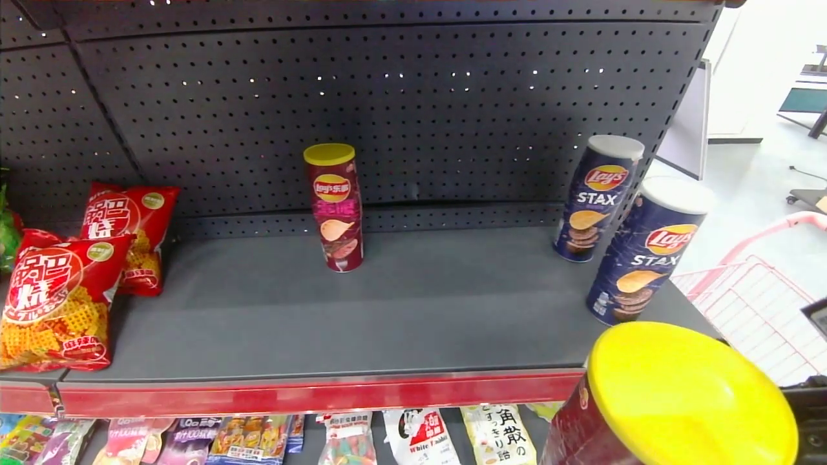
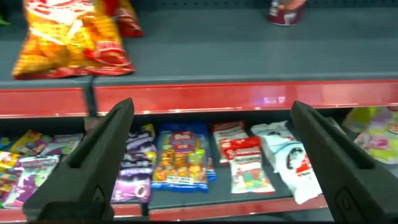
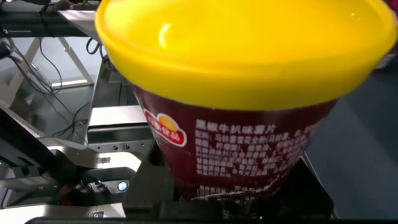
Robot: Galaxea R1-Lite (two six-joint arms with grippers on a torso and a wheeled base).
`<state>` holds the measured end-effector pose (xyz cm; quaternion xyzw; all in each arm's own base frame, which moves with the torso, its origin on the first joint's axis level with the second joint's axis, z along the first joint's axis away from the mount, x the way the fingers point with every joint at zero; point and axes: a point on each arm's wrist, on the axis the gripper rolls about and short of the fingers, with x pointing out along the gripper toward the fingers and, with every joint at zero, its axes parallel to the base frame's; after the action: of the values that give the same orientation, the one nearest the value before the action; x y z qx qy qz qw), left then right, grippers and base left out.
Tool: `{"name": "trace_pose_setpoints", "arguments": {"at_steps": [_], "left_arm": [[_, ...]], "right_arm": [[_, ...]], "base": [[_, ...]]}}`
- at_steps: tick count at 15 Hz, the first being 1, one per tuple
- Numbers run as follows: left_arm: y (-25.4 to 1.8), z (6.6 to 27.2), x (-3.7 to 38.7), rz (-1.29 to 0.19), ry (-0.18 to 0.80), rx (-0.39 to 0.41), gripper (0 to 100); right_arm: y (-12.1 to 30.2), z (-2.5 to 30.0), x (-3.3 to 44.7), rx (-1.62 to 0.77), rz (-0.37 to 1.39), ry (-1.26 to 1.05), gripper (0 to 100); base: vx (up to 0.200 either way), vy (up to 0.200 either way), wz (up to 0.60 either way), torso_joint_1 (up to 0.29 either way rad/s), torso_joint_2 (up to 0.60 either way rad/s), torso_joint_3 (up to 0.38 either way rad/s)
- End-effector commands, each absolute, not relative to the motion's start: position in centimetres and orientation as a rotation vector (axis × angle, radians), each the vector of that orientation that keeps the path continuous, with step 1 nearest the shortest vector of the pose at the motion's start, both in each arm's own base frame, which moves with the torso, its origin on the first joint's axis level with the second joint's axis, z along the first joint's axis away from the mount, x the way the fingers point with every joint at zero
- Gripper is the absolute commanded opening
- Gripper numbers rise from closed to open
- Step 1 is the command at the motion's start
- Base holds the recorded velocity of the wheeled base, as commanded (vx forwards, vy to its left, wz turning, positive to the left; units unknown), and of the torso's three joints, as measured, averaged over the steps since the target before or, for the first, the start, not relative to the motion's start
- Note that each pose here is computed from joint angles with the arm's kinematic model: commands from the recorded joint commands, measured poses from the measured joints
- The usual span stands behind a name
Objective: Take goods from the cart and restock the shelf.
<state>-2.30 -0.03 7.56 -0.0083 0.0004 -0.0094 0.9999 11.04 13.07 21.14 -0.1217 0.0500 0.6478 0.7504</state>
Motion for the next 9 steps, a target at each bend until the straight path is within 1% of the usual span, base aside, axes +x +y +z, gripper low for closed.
{"name": "trace_pose_setpoints", "arguments": {"at_steps": [1,9], "left_arm": [[-0.03,7.56,-2.28,-0.018,0.003,-0.017,100],[-0.03,7.56,-2.29,-0.018,0.002,-0.015,100]], "right_arm": [[13.10,21.14,11.06,-0.267,1.416,0.109,0],[13.03,20.88,10.99,-0.267,1.418,0.117,0]], "base": [[0.000,0.200,0.00,-0.002,0.00,0.002],[0.000,0.200,0.00,0.004,0.00,0.002]]}}
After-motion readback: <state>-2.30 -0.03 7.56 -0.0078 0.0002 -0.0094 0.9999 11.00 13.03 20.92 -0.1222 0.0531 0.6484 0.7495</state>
